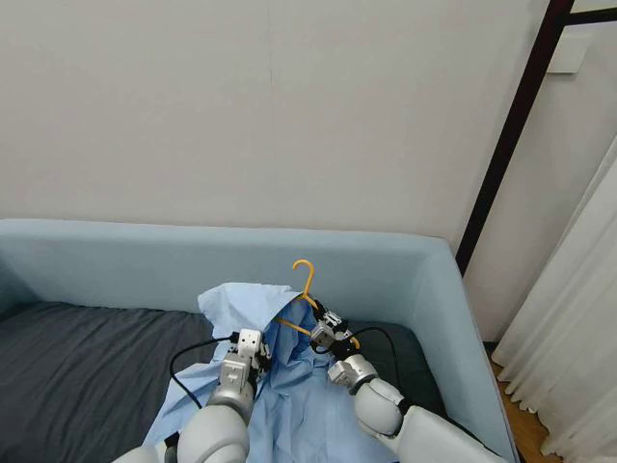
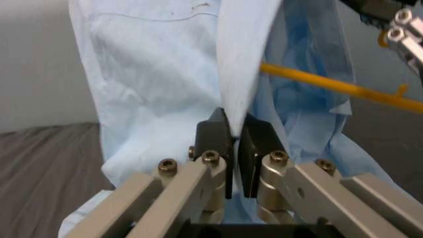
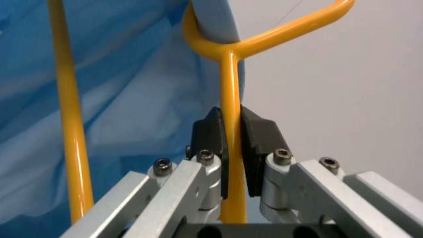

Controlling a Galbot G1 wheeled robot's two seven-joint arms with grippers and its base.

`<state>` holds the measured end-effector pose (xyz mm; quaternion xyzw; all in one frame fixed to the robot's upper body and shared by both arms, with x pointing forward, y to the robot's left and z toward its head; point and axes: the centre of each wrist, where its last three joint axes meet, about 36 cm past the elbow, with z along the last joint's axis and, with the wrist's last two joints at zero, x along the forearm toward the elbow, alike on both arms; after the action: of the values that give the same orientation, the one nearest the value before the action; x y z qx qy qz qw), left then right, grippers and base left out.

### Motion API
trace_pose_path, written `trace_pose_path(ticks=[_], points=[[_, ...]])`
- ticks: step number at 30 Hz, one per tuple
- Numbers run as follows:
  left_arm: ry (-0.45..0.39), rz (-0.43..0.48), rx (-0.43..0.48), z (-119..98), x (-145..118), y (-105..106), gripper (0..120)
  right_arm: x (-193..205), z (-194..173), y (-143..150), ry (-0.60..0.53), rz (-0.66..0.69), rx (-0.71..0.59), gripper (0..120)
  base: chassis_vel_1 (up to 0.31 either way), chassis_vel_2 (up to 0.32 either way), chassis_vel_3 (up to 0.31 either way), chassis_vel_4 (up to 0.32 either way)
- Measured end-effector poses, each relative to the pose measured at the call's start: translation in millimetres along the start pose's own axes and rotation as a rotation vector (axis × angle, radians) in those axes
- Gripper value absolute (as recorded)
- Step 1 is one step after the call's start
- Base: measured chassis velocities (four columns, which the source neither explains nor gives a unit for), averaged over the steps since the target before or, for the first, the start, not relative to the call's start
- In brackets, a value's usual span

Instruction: Pick up the clothes from the sofa and hang them on the clothes hanger.

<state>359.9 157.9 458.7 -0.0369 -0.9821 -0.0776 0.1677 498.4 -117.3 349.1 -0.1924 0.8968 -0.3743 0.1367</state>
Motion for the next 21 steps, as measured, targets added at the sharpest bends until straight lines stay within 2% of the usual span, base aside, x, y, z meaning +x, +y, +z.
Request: trace_pose_path(ticks=[2,5,6,9,11,12,15,17,18,21], points=[[0.001,0.0,-0.006,1,2,-2,13,0,-2,-2,-0.007,0.002,0.0,5,0.0,0.0,0.0,0.0],[-0.013,0.001,-0.052,3,13,-3,26,-4,-4,-12,-0.035,0.022,-0.003,5,0.0,0.0,0.0,0.0],[-0.013,0.001,-0.052,3,13,-3,26,-4,-4,-12,-0.035,0.022,-0.003,5,0.0,0.0,0.0,0.0],[-0.029,-0.01,-0.121,6,28,6,39,-5,-3,-22,-0.06,0.033,-0.007,5,0.0,0.0,0.0,0.0],[-0.062,-0.01,-0.17,9,43,20,50,-4,0,-31,-0.087,0.022,-0.005,5,0.0,0.0,0.0,0.0],[-0.062,-0.01,-0.17,9,43,20,50,-4,0,-31,-0.087,0.022,-0.005,5,0.0,0.0,0.0,0.0],[-0.172,0.057,-0.2,9,51,43,63,7,16,-46,-0.122,0.007,0.039,5,0.0,0.0,0.0,0.0],[-0.27,0.136,-0.206,2,46,61,71,19,29,-53,-0.123,0.001,0.069,5,0.0,0.0,0.0,0.0],[-0.27,0.136,-0.206,2,46,61,71,19,29,-53,-0.123,0.001,0.069,5,0.0,0.0,0.0,0.0],[-0.395,0.193,-0.267,-10,31,93,84,30,40,-56,-0.131,-0.006,0.102,5,0.0,0.0,0.0,0.0]])
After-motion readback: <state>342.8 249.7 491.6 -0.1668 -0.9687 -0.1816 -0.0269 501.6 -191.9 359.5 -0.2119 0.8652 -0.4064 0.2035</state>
